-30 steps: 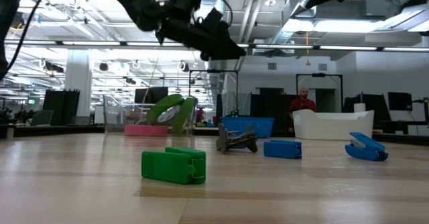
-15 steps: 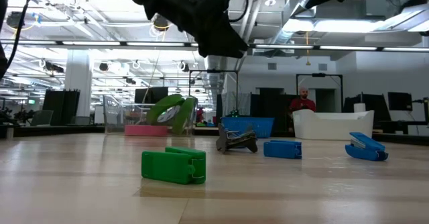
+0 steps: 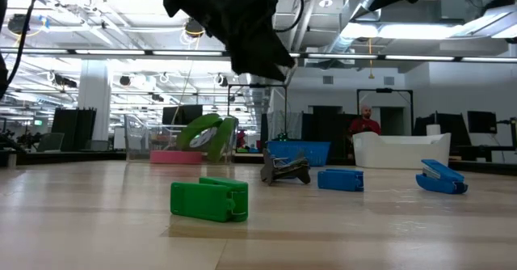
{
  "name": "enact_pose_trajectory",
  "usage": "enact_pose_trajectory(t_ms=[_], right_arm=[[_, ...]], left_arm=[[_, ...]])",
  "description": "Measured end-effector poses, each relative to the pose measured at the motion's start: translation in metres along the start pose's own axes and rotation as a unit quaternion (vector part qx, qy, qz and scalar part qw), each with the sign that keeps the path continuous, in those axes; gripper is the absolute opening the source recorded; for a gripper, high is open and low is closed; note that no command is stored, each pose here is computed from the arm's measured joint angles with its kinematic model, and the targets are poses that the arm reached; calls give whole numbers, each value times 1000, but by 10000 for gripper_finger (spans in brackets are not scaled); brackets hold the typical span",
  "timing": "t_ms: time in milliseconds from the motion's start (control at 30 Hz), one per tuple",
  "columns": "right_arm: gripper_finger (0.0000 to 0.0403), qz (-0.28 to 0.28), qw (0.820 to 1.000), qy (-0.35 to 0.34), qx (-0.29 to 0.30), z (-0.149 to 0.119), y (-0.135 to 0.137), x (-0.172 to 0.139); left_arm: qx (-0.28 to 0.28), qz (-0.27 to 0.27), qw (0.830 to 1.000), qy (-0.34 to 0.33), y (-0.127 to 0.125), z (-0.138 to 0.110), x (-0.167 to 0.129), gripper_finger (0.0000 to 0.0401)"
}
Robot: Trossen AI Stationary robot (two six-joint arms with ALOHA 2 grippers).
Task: Pick and place Stapler, Stapler remover, tape
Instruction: Put the blue stapler into the blue bin
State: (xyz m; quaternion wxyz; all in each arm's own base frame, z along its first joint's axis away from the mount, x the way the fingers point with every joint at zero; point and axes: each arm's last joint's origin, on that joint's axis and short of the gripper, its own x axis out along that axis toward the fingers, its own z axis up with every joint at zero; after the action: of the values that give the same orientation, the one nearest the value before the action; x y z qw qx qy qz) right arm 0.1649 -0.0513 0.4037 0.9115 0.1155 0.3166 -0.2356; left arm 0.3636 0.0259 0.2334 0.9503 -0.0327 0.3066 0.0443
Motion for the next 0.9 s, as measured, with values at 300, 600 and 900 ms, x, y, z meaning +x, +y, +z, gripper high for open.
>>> enact_pose_trajectory(t_ms=[300,600,900], right_arm=[[265,-1,1000,0,1,0,0,0],[265,-1,1000,0,0,0,0,0],[265,-1,1000,0,1,0,0,0]], left_arm=[[9,-54,998,23,-19,-9,1,334],[17,-24,999,29,-35,-13,0,321],[-8,1,999,32,-46,-17,2,317]])
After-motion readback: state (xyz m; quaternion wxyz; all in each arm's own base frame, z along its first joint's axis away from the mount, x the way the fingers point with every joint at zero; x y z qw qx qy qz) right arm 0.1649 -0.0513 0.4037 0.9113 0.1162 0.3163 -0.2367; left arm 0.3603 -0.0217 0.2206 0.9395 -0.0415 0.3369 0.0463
